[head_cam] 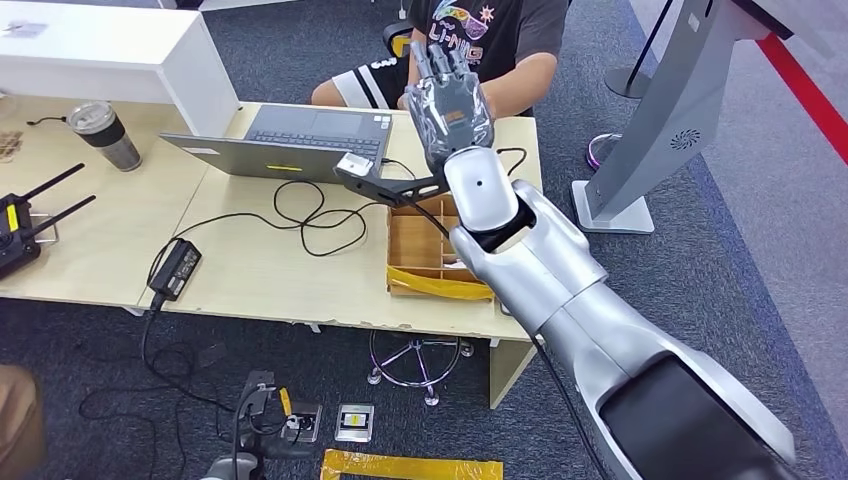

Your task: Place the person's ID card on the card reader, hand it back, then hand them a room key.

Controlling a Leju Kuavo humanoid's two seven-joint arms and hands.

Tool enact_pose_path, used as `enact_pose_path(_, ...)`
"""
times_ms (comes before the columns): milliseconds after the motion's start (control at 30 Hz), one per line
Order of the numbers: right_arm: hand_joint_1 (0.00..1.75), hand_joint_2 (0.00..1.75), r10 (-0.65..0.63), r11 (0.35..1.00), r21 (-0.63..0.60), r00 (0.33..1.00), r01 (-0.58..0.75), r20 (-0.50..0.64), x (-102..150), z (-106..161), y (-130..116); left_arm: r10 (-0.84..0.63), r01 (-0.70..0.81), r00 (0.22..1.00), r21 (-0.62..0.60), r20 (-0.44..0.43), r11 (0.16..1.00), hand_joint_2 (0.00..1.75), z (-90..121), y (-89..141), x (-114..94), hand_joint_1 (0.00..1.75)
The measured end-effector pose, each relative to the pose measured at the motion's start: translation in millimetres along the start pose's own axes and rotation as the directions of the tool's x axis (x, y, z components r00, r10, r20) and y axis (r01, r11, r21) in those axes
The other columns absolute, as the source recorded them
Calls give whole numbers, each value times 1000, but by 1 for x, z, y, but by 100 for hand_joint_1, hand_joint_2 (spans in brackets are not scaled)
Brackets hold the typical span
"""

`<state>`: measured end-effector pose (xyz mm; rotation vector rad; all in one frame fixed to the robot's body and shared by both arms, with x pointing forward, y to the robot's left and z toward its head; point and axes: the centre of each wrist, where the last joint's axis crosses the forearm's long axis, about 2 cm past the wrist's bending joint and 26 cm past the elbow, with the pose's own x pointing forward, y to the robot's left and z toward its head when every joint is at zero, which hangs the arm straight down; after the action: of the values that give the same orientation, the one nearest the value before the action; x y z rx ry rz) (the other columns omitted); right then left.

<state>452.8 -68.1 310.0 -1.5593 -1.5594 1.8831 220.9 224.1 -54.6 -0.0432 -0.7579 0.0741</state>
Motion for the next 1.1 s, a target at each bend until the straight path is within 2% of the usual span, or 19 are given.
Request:
enact_pose_path(133, 175, 175, 40, 999, 21, 999, -40, 7, 0, 0, 1, 0, 0, 1000, 1, 6, 1000, 175, 0, -3, 0, 0)
enact_pose_path(167, 136, 175, 49, 998, 25, 999, -49, 8, 0, -1, 1, 1, -1, 1000, 1, 7, 1000, 175, 0, -4, 0, 0)
enact_pose_path(267, 5, 175, 72, 997, 36, 997, -73, 12, 0, -1, 3, 1, -1, 1000, -2, 9, 1000, 175, 1, -5, 0, 0)
enact_pose_path(300, 0, 175, 79, 996, 39, 997, -79, 11, 0, 0, 3, 0, 0, 1000, -3, 9, 1000, 175, 1, -5, 0, 0)
enact_pose_path(533, 0, 175, 87, 996, 34, 995, -86, -46, -1, 2, 10, -7, 7, 1000, -4, 9, 1000, 175, 1, -5, -1, 0)
enact_pose_path(733, 0, 175, 5, 995, -98, 1000, -7, -20, -9, 3, 11, 30, -30, 1000, 20, -2, 999, 175, 1, 2, -3, 0)
enact_pose_path(900, 0, 175, -85, 979, -185, 996, 81, -15, -27, 7, 17, 97, -96, 995, 64, -19, 993, 175, 2, 16, -10, 0)
enact_pose_path(1000, 0, 175, -163, 971, -184, 986, 154, -33, -36, 14, 29, 143, -140, 989, 88, -25, 986, 175, 4, 24, -17, 0)
enact_pose_path(1100, 0, 175, -294, 950, -138, 952, 282, -81, -41, 33, 58, 187, -183, 982, 123, -19, 975, 175, 6, 37, -24, 0)
